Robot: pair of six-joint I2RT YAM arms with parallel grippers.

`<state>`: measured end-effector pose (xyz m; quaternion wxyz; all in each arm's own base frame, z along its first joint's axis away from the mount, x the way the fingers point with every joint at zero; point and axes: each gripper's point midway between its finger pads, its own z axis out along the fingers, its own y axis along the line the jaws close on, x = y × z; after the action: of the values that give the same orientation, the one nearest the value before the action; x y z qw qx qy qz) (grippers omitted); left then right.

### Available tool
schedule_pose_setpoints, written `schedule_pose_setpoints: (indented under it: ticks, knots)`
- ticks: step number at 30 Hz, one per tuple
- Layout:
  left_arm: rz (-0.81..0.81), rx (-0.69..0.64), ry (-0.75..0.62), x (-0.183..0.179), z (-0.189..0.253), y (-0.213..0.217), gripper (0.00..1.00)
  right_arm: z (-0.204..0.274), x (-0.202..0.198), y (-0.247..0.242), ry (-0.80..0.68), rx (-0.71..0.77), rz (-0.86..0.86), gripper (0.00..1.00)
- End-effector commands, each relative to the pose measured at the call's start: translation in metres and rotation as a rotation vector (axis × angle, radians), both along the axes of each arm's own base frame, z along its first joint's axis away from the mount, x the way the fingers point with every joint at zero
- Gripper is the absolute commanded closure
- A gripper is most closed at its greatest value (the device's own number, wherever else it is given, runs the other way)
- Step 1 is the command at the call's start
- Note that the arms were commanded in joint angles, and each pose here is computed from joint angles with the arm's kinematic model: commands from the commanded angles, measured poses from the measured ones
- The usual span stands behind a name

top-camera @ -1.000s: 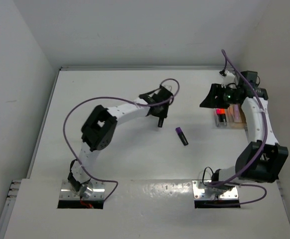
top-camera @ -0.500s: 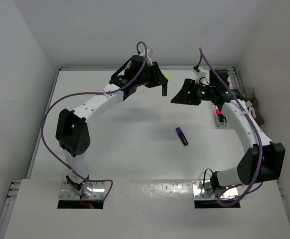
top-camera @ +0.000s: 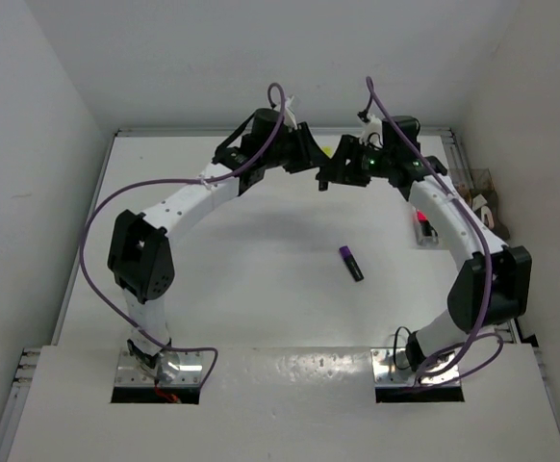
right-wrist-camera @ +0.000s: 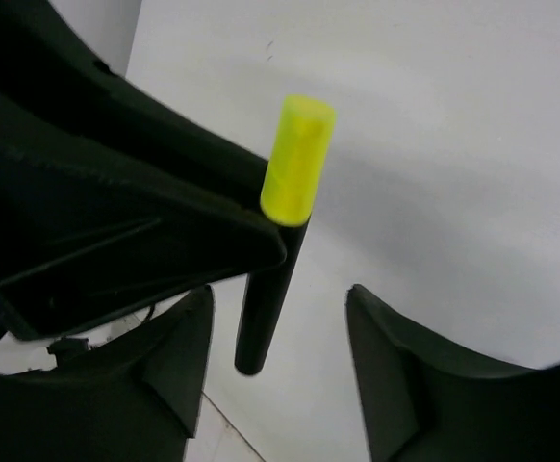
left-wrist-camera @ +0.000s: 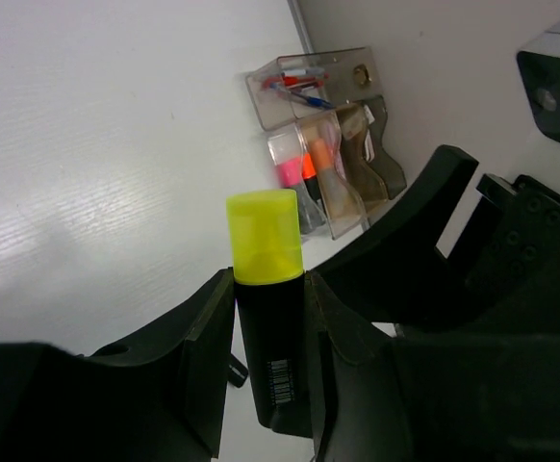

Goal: Sort the stationery into containers
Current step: Pass the stationery from the left arm to the right, then place the stationery into the container

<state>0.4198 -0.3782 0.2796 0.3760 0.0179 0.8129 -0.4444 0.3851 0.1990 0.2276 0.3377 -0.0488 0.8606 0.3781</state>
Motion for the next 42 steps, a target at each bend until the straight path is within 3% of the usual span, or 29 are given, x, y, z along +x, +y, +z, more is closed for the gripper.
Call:
schedule_pose_setpoints:
  ticks: [1, 2, 3, 6, 7, 8, 9, 10, 13, 15, 17, 19, 20, 22, 25, 33, 39, 41, 42]
  knots:
    - [-0.034, -0.062, -0.035, -0.009, 0.022, -0.01, 0.96, 0.016, 0.019, 0.003, -0.055, 0.013, -0.041, 0.46]
    - [-0.034, -0.062, -0.032, -0.009, 0.02, -0.011, 0.96, 0.016, 0.02, 0.003, -0.054, 0.013, -0.043, 0.52]
    - [-0.035, -0.064, -0.032, -0.009, 0.021, -0.011, 0.93, 0.015, 0.021, 0.003, -0.058, 0.006, -0.046, 0.65]
    - [-0.035, -0.068, -0.032, -0.009, 0.022, -0.011, 0.81, 0.01, 0.02, -0.002, -0.065, -0.023, -0.052, 0.82]
    - [-0.031, -0.07, -0.027, -0.009, 0.022, -0.011, 0.71, 0.011, 0.02, -0.004, -0.078, -0.032, -0.055, 0.95]
    - [-0.029, -0.069, -0.024, -0.009, 0.021, -0.01, 0.57, 0.006, 0.019, -0.008, -0.078, -0.048, -0.058, 0.99]
    - [-0.021, -0.063, -0.015, -0.008, 0.017, -0.009, 0.25, 0.011, 0.017, -0.011, -0.094, -0.051, -0.059, 1.0]
    - [0.012, -0.054, -0.006, -0.003, 0.016, -0.003, 0.02, 0.01, 0.014, -0.015, -0.102, -0.067, -0.051, 1.0]
    - [0.102, -0.023, 0.047, 0.008, 0.003, 0.018, 0.0, 0.012, 0.007, -0.046, -0.11, -0.114, -0.079, 1.0]
    - [0.094, 0.035, 0.0, 0.012, -0.005, 0.027, 0.0, 0.021, 0.008, -0.081, -0.124, -0.142, -0.13, 1.0]
    - [0.062, 0.089, -0.075, 0.014, -0.005, 0.032, 0.0, 0.019, 0.001, -0.124, -0.13, -0.266, -0.123, 1.0]
    - [-0.12, 0.164, -0.194, 0.001, -0.013, 0.023, 0.0, 0.011, -0.014, -0.151, -0.121, -0.387, -0.053, 1.0]
    - [-0.286, 0.173, -0.285, -0.015, -0.013, 0.014, 0.0, 0.004, -0.018, -0.176, -0.115, -0.466, -0.047, 1.0]
    - [-0.395, 0.194, -0.311, -0.028, -0.029, 0.009, 0.0, -0.015, -0.028, -0.215, -0.069, -0.599, -0.041, 1.0]
    - [-0.421, 0.258, -0.25, -0.034, -0.057, 0.005, 0.0, -0.038, -0.035, -0.256, -0.01, -0.683, -0.041, 1.0]
    - [-0.513, 0.428, -0.334, -0.043, -0.079, -0.009, 0.0, -0.095, -0.038, -0.299, 0.186, -0.651, -0.069, 1.0]
    - [-0.653, 0.389, -0.337, -0.058, -0.087, -0.016, 0.03, -0.13, -0.038, -0.299, 0.26, -0.637, -0.073, 1.0]
    - [-0.681, 0.382, -0.337, -0.06, -0.089, -0.017, 0.03, -0.139, -0.036, -0.3, 0.276, -0.645, -0.071, 0.96]
    - [-0.711, 0.394, -0.373, -0.061, -0.091, -0.017, 0.04, -0.142, -0.035, -0.302, 0.283, -0.66, -0.073, 0.85]
